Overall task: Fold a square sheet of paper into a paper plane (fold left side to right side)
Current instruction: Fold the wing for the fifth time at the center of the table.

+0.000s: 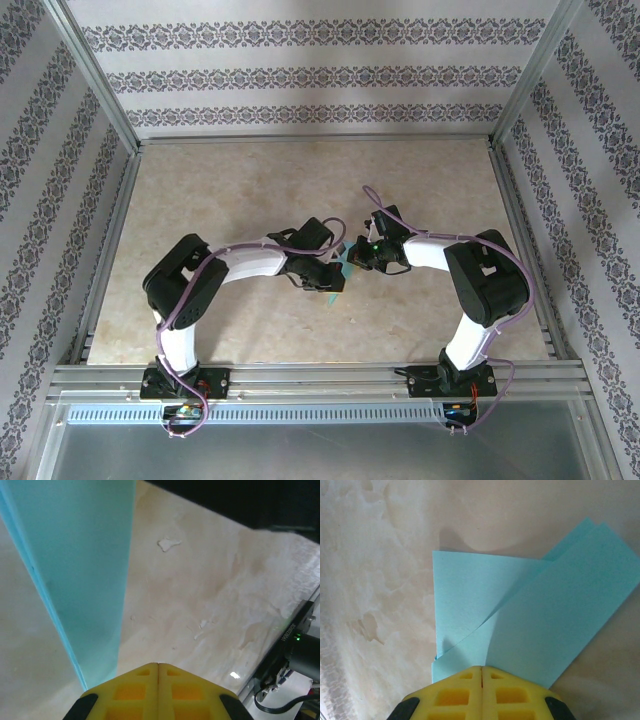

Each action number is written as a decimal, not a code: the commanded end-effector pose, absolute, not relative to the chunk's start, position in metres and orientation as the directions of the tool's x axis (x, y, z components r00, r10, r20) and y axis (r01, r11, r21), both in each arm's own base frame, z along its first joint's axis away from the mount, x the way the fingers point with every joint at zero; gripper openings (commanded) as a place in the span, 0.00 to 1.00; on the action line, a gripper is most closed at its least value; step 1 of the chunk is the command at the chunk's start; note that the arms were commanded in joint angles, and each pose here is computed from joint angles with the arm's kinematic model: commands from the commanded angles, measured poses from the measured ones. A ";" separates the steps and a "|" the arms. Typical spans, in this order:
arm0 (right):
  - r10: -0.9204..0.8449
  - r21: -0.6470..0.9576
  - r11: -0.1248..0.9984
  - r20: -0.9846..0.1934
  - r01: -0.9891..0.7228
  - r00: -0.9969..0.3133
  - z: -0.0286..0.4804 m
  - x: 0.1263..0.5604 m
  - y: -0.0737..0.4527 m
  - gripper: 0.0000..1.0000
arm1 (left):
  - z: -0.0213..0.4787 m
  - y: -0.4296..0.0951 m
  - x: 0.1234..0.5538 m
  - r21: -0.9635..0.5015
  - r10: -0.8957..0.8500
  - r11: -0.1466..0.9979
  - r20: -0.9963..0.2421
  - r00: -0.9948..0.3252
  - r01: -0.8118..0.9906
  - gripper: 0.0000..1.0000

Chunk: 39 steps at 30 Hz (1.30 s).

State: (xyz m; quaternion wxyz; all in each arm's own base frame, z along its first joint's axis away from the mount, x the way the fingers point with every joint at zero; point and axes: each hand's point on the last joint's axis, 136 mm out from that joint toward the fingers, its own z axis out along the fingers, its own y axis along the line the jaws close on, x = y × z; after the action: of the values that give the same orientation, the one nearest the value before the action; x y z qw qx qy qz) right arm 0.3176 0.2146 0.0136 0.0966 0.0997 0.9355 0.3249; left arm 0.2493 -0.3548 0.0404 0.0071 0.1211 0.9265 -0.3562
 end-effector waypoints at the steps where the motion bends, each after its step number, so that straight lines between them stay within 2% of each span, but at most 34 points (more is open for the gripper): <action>1: 0.243 0.492 0.847 -0.021 0.201 -0.970 -0.027 0.287 0.195 0.00 | 0.029 -0.354 0.257 -0.641 0.232 0.729 -0.098 -0.968 0.240 0.00; 5: 0.242 0.489 0.848 -0.017 0.203 -0.970 -0.028 0.285 0.194 0.00 | 0.017 -0.355 0.255 -0.648 0.223 0.731 -0.071 -0.972 0.215 0.00; 11: 0.245 0.486 0.849 -0.018 0.206 -0.969 -0.028 0.286 0.193 0.00 | 0.001 -0.336 0.227 -0.633 0.221 0.754 -0.005 -0.975 0.174 0.00; 22: 0.235 0.487 0.851 -0.022 0.195 -0.972 -0.029 0.290 0.195 0.00 | 0.007 -0.313 0.182 -0.640 0.215 0.757 0.054 -0.975 0.132 0.00; 27: 0.214 0.523 0.839 -0.058 0.153 -0.975 -0.015 0.304 0.205 0.00 | 0.028 -0.314 0.180 -0.679 0.214 0.718 0.004 -0.977 0.155 0.00; 32: 0.191 0.564 0.822 -0.139 0.081 -0.972 0.024 0.322 0.217 0.01 | 0.075 -0.316 0.203 -0.722 0.177 0.653 -0.150 -0.973 0.230 0.00; 35: 0.174 0.555 0.831 -0.199 0.035 -0.964 0.053 0.328 0.219 0.12 | 0.100 -0.303 0.225 -0.708 0.109 0.654 -0.261 -0.959 0.267 0.07; 37: 0.164 0.541 0.841 -0.234 0.012 -0.958 0.072 0.328 0.220 0.28 | 0.115 -0.290 0.242 -0.685 0.055 0.671 -0.337 -0.940 0.285 0.07; 38: 0.163 0.530 0.848 -0.251 0.005 -0.954 0.080 0.327 0.219 0.32 | 0.120 -0.284 0.248 -0.673 0.032 0.682 -0.364 -0.931 0.287 0.09; 39: 0.162 0.510 0.860 -0.263 0.005 -0.951 0.086 0.325 0.217 0.39 | 0.125 -0.277 0.256 -0.657 0.004 0.697 -0.397 -0.918 0.287 0.14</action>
State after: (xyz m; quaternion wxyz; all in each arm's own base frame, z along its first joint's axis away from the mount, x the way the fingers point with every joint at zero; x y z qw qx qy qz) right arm 0.3258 0.2204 0.0562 0.1200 0.0607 0.9485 0.2867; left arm 0.2353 -0.2965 0.1190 0.1285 0.0955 0.8979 -0.4101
